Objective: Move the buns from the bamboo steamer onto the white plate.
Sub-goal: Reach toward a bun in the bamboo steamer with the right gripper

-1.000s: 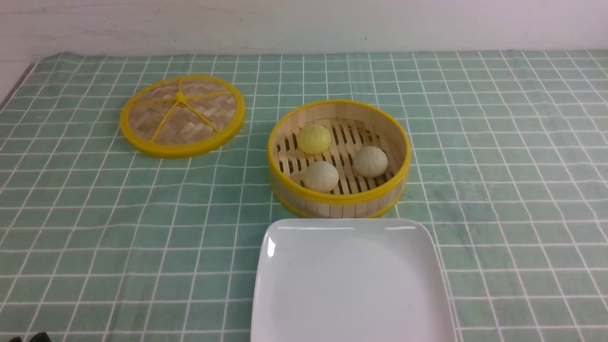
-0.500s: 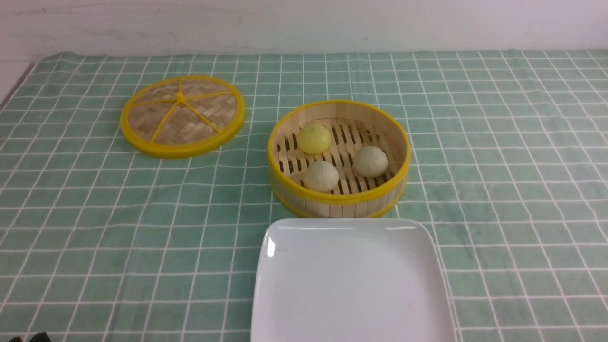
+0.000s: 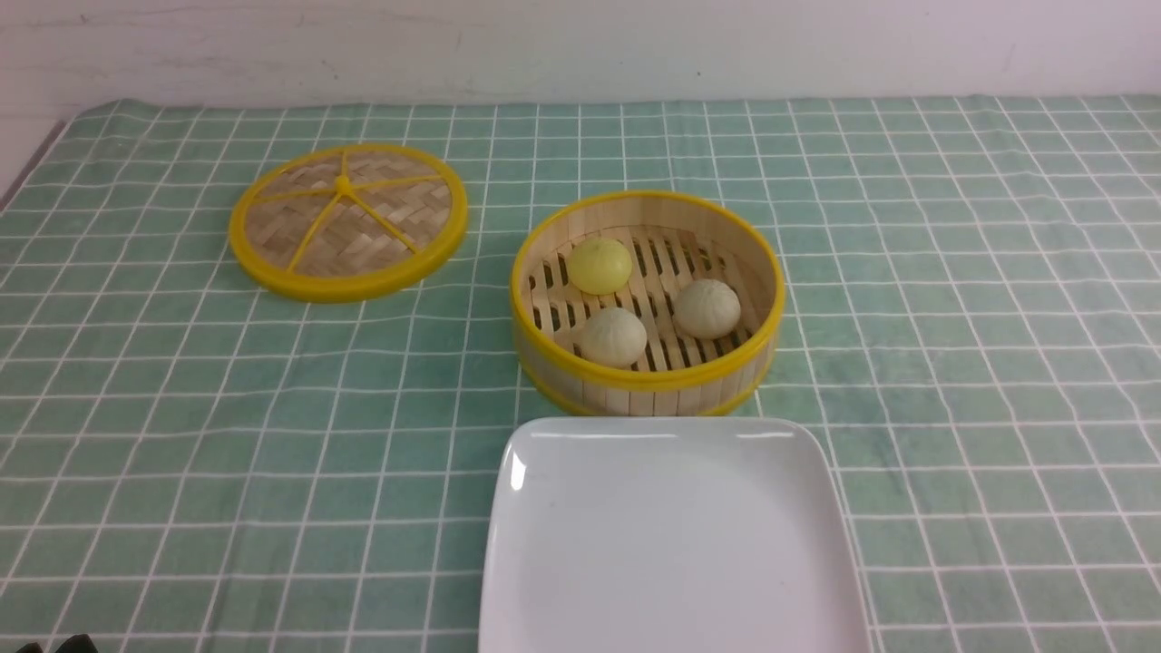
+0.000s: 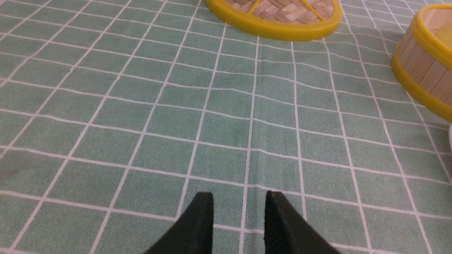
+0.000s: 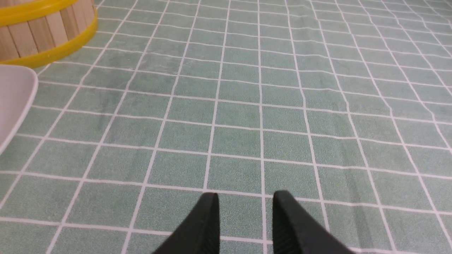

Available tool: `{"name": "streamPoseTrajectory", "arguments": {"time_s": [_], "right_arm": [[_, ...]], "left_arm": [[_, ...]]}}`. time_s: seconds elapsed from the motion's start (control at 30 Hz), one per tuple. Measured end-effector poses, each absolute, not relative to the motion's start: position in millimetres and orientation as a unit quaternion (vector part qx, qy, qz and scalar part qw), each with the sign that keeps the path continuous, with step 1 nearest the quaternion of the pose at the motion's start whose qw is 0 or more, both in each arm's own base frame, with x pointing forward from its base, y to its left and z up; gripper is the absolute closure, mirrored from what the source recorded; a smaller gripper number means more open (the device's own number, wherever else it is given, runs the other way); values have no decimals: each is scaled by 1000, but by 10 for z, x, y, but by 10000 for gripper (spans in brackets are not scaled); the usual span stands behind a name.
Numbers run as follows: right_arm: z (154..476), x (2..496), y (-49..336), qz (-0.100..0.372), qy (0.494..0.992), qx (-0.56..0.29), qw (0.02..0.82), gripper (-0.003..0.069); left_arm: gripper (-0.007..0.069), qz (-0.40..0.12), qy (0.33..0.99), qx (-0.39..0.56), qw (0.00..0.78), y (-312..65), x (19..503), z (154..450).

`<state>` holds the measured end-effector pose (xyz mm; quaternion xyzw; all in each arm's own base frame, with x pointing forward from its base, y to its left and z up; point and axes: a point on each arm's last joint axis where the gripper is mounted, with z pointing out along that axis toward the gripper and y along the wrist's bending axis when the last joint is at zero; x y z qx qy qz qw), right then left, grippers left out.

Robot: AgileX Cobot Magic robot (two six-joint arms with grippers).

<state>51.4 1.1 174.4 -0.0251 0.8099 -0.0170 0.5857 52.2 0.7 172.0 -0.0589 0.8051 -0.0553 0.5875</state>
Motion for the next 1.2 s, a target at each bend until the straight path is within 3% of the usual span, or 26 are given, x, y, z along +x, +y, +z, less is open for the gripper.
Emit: {"name": "streamPoseTrajectory", "arguments": {"time_s": [0.37,0.43,0.5,0.57,0.6,0.63,0.7,0.73,0.77,0.87,1.07,1.2], "right_arm": [[1744,515,10,-17,810,-25,586,419],[1752,520,18,2,805,-6,593,419],[1761,527,61,87,795,68,596,419],[1775,532,111,196,772,163,583,419],[1775,532,111,199,771,168,582,419],[1784,532,141,261,752,220,563,419],[1810,534,166,320,727,267,546,419],[1818,535,171,331,721,276,542,419],[1832,537,175,349,710,290,539,419],[1844,538,178,363,701,301,536,419],[1853,538,183,375,694,310,531,419],[1893,535,185,379,690,307,535,419]], "left_arm": [[385,-54,805,-58,588,8,522,1721],[385,-60,804,-65,588,6,523,1724],[385,-103,795,-104,588,-14,527,1731],[385,-199,768,-187,579,-57,535,1752],[385,-210,764,-197,577,-61,536,1757],[385,-288,729,-263,562,-88,542,1796],[385,-379,675,-342,534,-109,549,1850],[385,-398,660,-359,527,-109,551,1865],[385,-451,618,-405,501,-113,554,1898],[385,-490,580,-437,483,-108,557,1932],[385,-510,534,-444,507,-62,563,2013],[391,-493,531,-419,547,-35,562,2063]]}}
